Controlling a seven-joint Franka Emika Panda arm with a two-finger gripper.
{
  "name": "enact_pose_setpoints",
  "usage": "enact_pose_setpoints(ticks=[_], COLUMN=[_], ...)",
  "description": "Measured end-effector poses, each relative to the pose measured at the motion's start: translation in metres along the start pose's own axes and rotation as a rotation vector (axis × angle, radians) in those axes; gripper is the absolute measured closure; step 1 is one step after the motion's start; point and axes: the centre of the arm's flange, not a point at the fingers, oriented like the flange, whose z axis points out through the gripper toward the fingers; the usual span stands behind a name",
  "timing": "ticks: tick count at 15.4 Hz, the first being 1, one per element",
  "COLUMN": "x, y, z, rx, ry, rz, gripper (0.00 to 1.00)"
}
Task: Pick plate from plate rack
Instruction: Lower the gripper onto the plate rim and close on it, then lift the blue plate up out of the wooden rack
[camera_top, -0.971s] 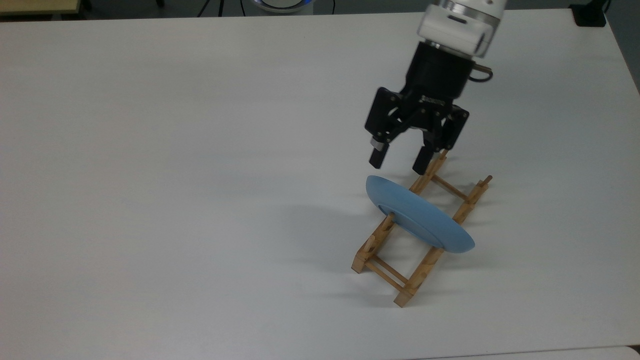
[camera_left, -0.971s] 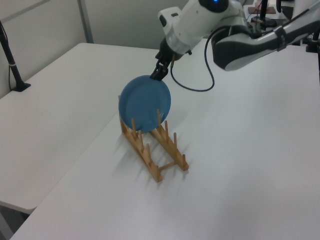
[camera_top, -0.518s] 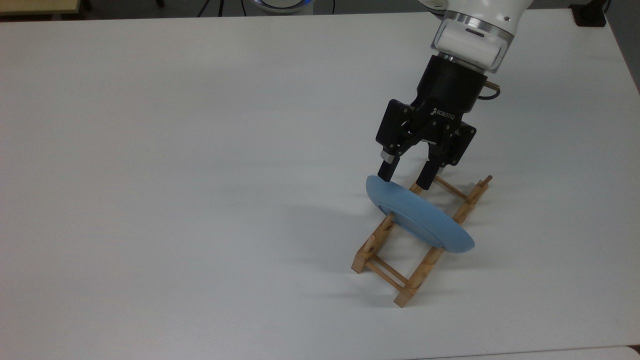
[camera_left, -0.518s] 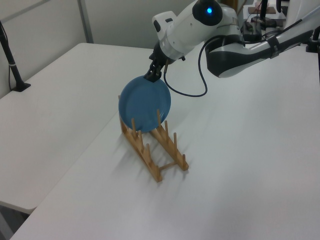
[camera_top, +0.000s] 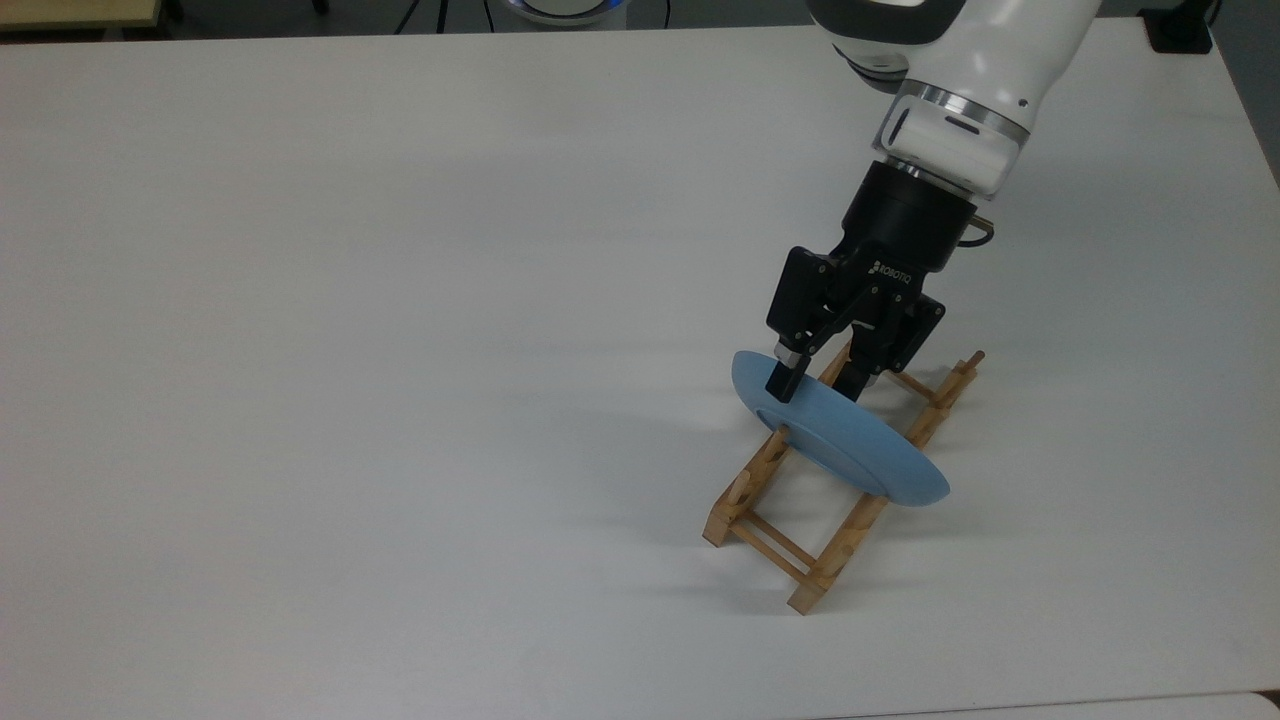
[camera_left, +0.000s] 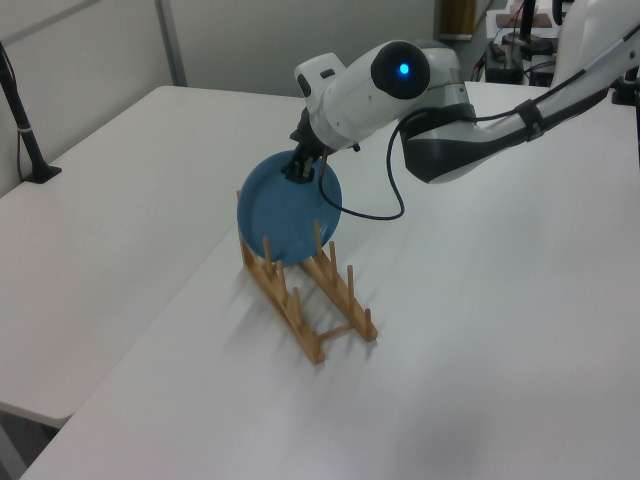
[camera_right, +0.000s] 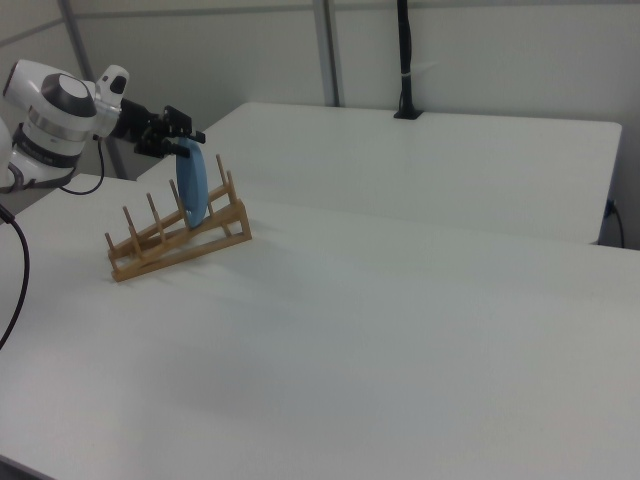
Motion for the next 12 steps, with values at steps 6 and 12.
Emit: enact_pose_setpoints(ticks=[6,12], x=[0.0031,0.0022], y=[-0.0017,-0.0035], z=[-0.0046,-0.0023], rx=[-0.019,-0.044], ry=[0.021,0.033], rz=[-0.021,-0.050], gripper=[0.88,0.95])
